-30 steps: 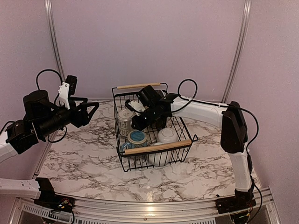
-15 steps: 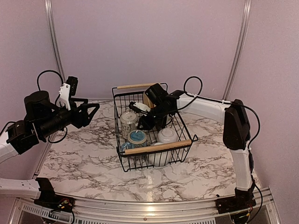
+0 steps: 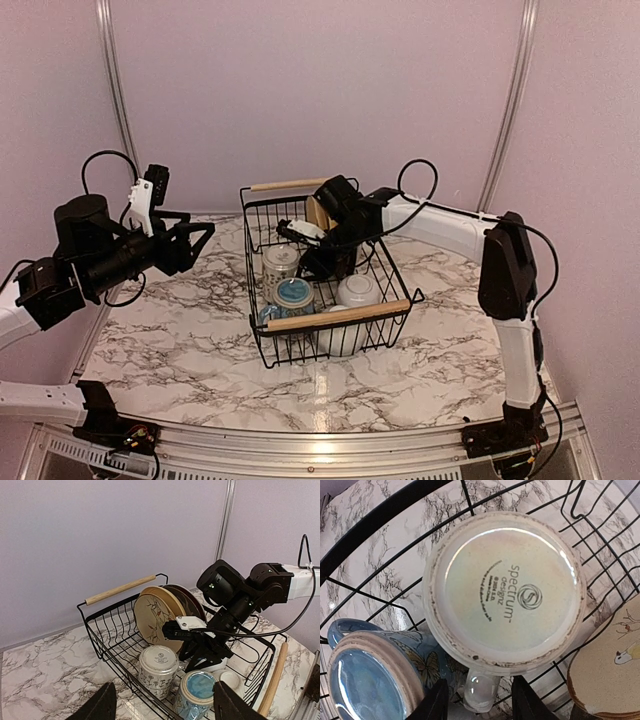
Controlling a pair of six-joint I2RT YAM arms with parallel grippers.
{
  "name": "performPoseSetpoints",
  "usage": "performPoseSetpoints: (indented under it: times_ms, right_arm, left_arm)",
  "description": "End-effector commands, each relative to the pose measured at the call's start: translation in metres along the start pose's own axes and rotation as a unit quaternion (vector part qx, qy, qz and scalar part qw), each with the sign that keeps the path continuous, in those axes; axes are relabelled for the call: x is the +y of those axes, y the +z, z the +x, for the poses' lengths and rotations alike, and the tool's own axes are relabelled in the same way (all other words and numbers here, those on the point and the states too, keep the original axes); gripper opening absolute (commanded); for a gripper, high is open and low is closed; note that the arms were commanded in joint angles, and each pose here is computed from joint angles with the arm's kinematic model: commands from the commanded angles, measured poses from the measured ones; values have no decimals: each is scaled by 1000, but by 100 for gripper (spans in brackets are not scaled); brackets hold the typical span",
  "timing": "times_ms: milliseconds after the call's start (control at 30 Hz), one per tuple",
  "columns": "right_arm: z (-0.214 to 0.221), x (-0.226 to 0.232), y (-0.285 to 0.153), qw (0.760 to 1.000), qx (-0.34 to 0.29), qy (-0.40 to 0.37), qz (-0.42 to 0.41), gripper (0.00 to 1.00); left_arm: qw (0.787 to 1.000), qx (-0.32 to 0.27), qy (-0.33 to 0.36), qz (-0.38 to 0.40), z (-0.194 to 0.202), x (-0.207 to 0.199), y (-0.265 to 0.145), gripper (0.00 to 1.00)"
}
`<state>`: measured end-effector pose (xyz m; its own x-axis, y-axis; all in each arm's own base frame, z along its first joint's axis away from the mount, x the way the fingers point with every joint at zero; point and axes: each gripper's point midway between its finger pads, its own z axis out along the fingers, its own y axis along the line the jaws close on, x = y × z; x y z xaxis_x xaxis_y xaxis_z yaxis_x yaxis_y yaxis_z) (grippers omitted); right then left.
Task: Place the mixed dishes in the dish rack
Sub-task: Move the cup to the dish rack, then reset both arms
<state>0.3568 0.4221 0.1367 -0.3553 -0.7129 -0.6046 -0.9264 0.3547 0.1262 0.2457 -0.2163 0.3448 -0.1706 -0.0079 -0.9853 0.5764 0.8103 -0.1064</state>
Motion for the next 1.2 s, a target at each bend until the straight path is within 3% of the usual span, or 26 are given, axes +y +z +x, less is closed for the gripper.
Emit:
performPoseSetpoints:
  times_ms: [0,200,367,600,733,800,967,1067,1167]
  right_arm:
    - [-29,7,-43,998,-47,-29,9,45]
    - [-40,10,-79,997,-67,-39,27,48]
    - [-59,10,-141,989,-122,-61,62,51]
    - [-31,-45,-240,963,-218,-9,160,61]
    - [26,-107,-294,924,-283,63,250,76]
    - [63,-135,-320,896,-305,112,303,97]
    - [124,-159,-358,826,-330,198,412,98]
    - [139,-153,-360,813,-327,211,432,98]
    - [144,-139,-372,796,-349,201,451,99]
  left_arm:
    - [1000,-6,0,6,-5,-3,1,69]
    - [1000,6,-4,-3,-4,-1,7,70]
    - [999,36,-8,-34,0,6,17,70]
    - [976,75,4,-203,4,61,8,75]
    - [958,58,13,-280,2,87,-10,88]
    - [957,44,8,-286,1,92,-13,91]
    - [950,78,-17,-303,13,113,-1,94]
    - [948,127,-26,-291,39,117,21,91]
    - [955,121,-21,-269,53,113,33,91]
